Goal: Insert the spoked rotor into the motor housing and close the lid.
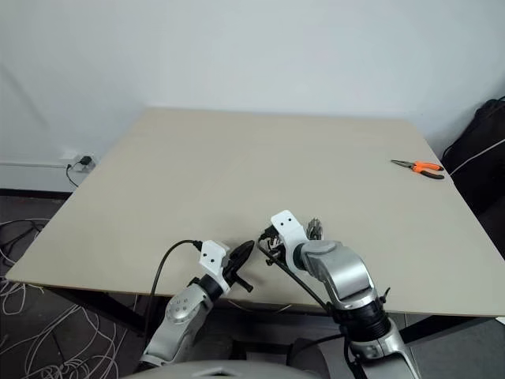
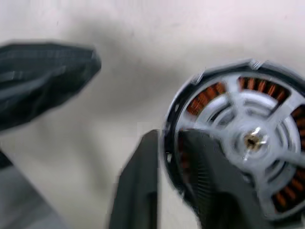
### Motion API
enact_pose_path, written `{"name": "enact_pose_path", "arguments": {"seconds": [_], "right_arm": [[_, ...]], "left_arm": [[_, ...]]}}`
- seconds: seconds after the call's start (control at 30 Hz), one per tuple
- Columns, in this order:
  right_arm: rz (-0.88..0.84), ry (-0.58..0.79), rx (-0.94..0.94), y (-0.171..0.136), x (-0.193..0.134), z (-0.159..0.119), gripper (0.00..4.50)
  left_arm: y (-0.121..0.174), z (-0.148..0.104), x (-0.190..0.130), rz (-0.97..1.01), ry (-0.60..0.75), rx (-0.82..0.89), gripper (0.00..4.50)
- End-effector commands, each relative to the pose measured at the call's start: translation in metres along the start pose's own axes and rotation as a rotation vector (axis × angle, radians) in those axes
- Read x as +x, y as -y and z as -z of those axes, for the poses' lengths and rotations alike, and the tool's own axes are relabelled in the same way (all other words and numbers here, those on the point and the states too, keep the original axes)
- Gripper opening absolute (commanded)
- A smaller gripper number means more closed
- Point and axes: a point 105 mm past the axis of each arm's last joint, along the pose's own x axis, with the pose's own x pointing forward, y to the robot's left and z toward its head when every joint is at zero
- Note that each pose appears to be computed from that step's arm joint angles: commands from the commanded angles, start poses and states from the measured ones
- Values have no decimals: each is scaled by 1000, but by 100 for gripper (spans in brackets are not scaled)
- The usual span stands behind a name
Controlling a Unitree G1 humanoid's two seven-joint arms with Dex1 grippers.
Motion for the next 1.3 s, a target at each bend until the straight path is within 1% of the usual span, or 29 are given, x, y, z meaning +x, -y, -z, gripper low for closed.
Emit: {"name": "enact_pose_path", "arguments": {"seconds": [0.03, 0.07, 0.17, 0.27, 0.3, 0.33, 0.37, 0.4, 0.47, 0.53, 0.57, 0.67, 0.73, 0.8, 0.9, 0.93, 1.03, 1.13, 1.23, 1.3], "right_arm": [[12, 102, -26, -2, -5, -24, 223], [10, 118, -31, -5, -5, -28, 256], [5, 192, -70, -12, -10, -44, 256], [26, 335, -74, -17, -19, -72, 256], [28, 392, -63, -19, -23, -83, 216], [29, 427, -55, -21, -26, -89, 197], [43, 472, -50, -20, -29, -97, 167], [55, 499, -49, -20, -31, -101, 125], [81, 563, -30, -16, -36, -110, 68], [119, 609, -5, -9, -41, -116, 2], [158, 632, -8, -3, -44, -119, 2], [353, 715, -39, 28, -63, -126, 2], [479, 735, -67, 48, -75, -123, 2], [633, 735, -182, 64, -91, -116, 2], [738, 717, -202, 78, -103, -100, 2], [792, 696, -225, 85, -108, -91, 2], [916, 577, -256, 104, -119, -52, 2], [930, 466, -222, 109, -118, -15, 2], [852, 372, -205, 100, -110, 15, 2], [771, 348, -194, 90, -103, 26, 2]], "left_arm": [[-1, -8, 3, 0, 33, 3, 0], [-1, -8, 3, -1, 33, 3, 0], [-1, -7, 2, 3, 28, -2, 0], [0, -7, 2, 15, 25, -5, 0], [0, -7, 2, 18, 25, -6, 0], [1, -7, 2, 25, 24, -8, 0], [2, -6, 2, 36, 20, -6, 0], [2, -6, 2, 44, 18, -5, 0], [3, -5, 1, 59, 9, -6, 0], [3, -4, -1, 68, 3, -9, 0], [2, -4, -1, 69, 2, -8, 0], [1, -3, -3, 73, -2, -2, 0], [1, -4, -5, 74, -2, 1, 0], [0, -4, -6, 74, -2, 8, 0], [-2, -5, -7, 70, -3, 14, 0], [-2, -5, -7, 69, -3, 15, 0], [-4, -5, -9, 66, -7, 18, 0], [-5, -5, -11, 66, -13, 24, 0], [-7, -5, -11, 68, -18, 29, 0], [-8, -5, -11, 71, -22, 32, 0]]}}
